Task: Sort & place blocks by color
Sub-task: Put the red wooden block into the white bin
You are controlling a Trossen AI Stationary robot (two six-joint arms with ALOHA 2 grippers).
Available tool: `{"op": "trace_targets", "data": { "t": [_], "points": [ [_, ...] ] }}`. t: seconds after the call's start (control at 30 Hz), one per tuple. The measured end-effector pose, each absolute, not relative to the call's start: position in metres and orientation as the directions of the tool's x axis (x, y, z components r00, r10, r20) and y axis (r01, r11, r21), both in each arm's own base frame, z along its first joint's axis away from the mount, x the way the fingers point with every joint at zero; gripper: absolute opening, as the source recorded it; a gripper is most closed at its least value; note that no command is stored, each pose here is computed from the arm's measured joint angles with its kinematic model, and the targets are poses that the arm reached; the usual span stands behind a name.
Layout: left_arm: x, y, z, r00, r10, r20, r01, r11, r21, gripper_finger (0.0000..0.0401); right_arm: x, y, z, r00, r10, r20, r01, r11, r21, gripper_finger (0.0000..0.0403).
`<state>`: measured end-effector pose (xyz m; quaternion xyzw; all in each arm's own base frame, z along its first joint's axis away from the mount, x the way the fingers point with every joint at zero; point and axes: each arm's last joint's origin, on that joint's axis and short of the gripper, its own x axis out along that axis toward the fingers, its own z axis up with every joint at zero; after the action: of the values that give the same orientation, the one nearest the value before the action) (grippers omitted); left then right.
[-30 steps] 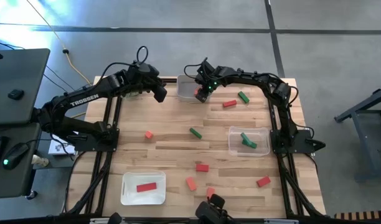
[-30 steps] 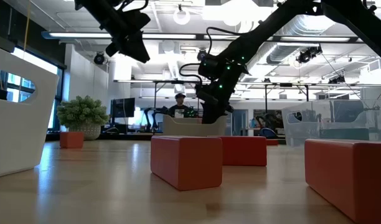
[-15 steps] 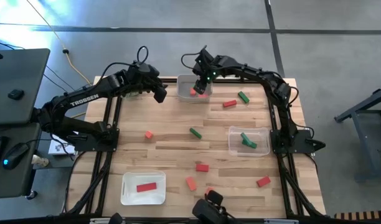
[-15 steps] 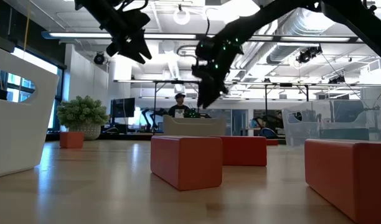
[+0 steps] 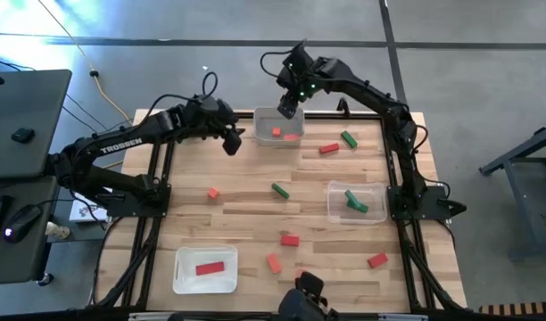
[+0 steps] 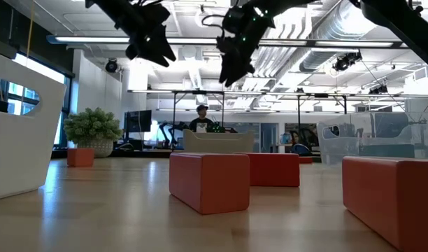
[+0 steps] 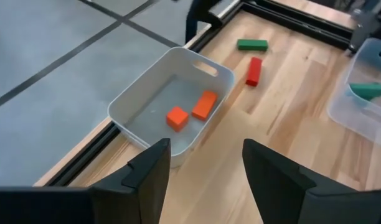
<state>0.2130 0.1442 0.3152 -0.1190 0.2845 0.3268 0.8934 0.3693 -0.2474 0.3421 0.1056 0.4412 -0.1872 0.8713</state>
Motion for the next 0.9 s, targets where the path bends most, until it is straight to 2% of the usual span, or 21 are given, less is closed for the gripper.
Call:
{"op": "trace_targets", "data": {
  "t": [0.23, 0.43, 0.9],
  "points": [
    [0.217, 0.137, 0.315, 0.652, 0.479, -0.588, -0.589, 0.808, 0.005, 0.0189, 0.363, -0.232, 0.361, 0.524, -0.206, -0.827, 0.451, 0.89, 0.064, 0.0185],
    [0.222, 0.129, 0.315, 0.692, 0.416, -0.589, -0.526, 0.85, -0.017, 0.0188, 0.357, -0.206, 0.368, 0.463, -0.144, -0.875, 0.456, 0.885, 0.095, 0.0185],
    [0.237, 0.101, 0.316, 0.75, 0.323, -0.577, -0.392, 0.92, 0.005, 0.0189, 0.366, -0.136, 0.395, 0.462, -0.229, -0.857, 0.442, 0.897, -0.001, 0.0185]
  ]
}}
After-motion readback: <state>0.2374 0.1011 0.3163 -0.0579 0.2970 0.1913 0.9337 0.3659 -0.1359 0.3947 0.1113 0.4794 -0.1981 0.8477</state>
